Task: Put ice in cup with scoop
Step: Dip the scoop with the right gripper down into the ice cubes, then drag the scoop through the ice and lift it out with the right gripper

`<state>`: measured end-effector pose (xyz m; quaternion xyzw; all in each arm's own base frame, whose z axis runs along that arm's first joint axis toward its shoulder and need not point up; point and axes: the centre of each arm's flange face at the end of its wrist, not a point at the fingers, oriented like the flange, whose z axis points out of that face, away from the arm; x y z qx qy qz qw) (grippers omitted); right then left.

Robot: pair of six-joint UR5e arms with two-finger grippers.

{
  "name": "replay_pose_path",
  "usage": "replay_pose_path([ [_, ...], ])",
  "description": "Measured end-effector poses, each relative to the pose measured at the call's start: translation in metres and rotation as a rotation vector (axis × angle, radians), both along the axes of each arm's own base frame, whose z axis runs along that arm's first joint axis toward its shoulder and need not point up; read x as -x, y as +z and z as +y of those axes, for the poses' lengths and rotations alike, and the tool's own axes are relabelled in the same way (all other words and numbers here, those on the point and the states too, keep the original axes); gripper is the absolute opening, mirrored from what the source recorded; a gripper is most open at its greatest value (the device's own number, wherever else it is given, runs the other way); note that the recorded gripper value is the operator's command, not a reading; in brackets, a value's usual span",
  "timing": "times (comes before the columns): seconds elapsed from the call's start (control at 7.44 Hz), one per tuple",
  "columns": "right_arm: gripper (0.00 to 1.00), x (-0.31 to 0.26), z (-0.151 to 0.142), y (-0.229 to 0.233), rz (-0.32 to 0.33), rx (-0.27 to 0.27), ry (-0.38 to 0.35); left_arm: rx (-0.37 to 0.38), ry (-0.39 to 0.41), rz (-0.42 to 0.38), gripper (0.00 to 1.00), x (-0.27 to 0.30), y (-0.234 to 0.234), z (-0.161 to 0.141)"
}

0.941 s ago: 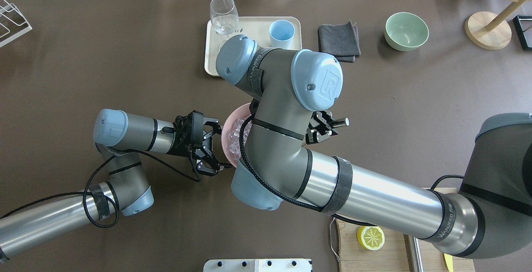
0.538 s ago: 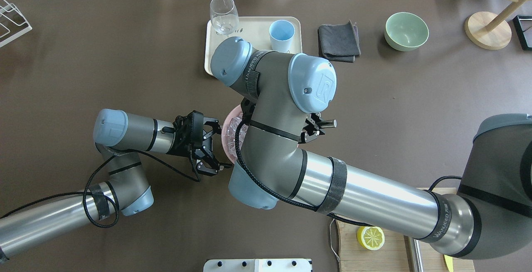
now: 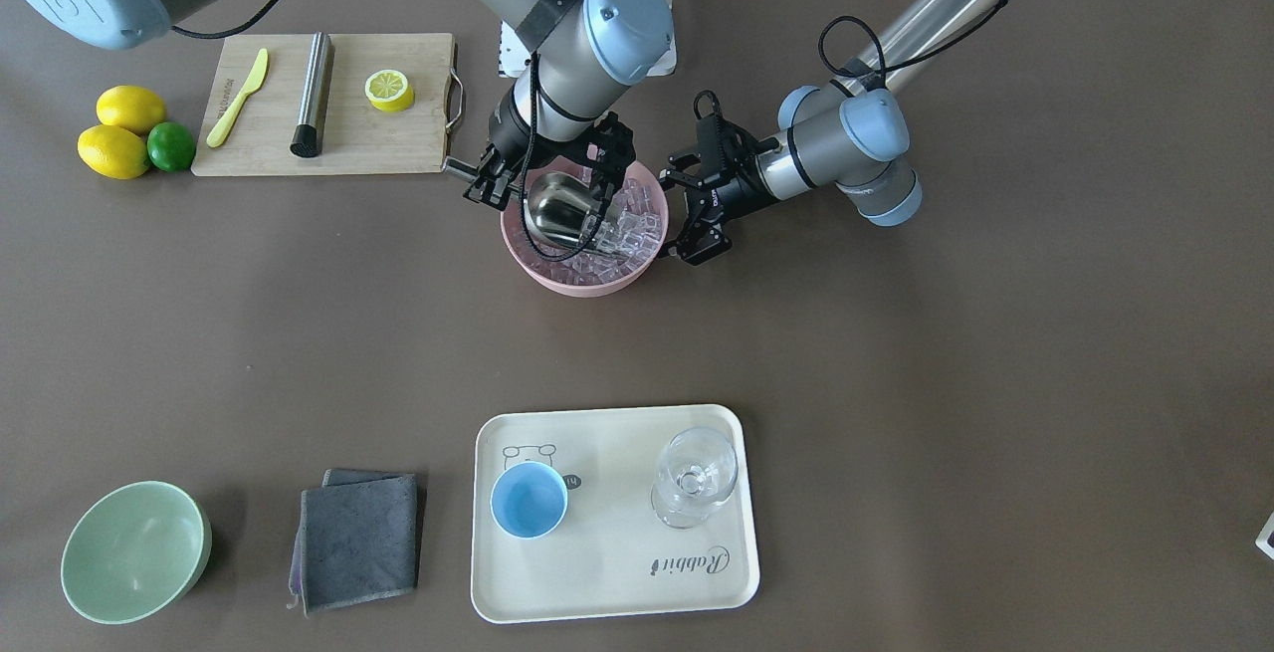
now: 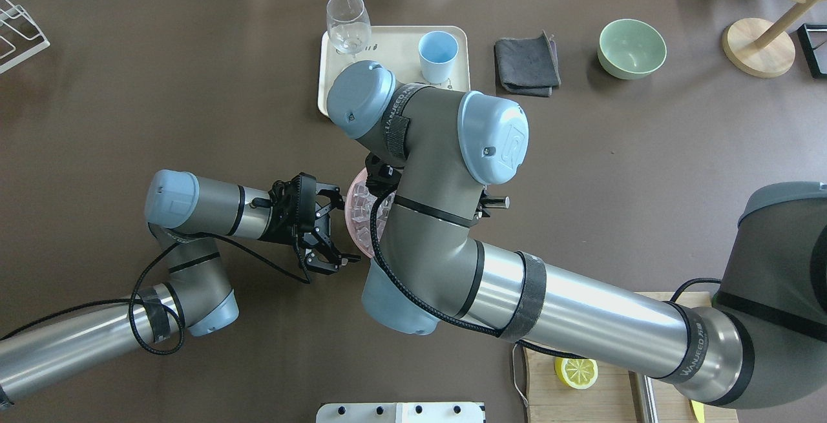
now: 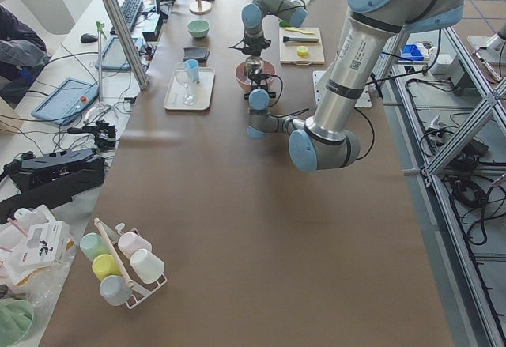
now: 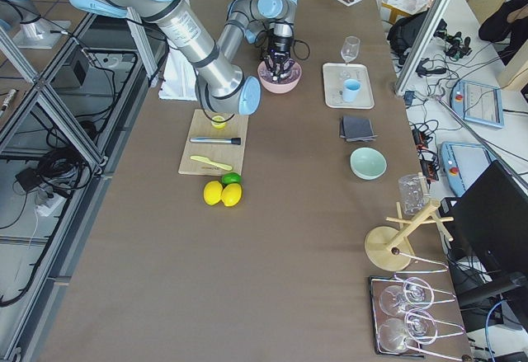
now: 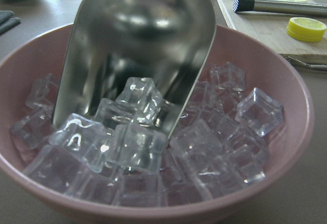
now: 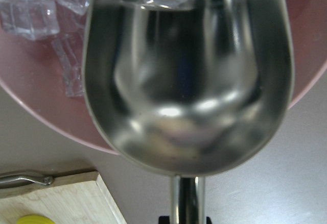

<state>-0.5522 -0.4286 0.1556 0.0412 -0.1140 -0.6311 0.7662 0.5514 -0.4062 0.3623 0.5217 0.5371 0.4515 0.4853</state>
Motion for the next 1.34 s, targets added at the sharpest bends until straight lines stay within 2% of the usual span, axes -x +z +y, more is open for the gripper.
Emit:
replay_pose_path([
  [0.27, 0.0, -0.01, 0.006, 0.003, -0.038, -0.012, 0.026, -0.001, 0.0, 0.0, 0.98, 0.0, 0.0, 0.0],
  [0.54, 0.0, -0.01, 0.007, 0.009, -0.107, -0.024, 0.077, 0.0, 0.0, -0.001, 0.98, 0.0, 0.001, 0.0],
  [1.34, 0.0, -0.021, 0.017, 0.014, -0.234, -0.016, 0.171, -0.002, 0.004, -0.005, 0.98, 0.0, 0.003, 0.0],
])
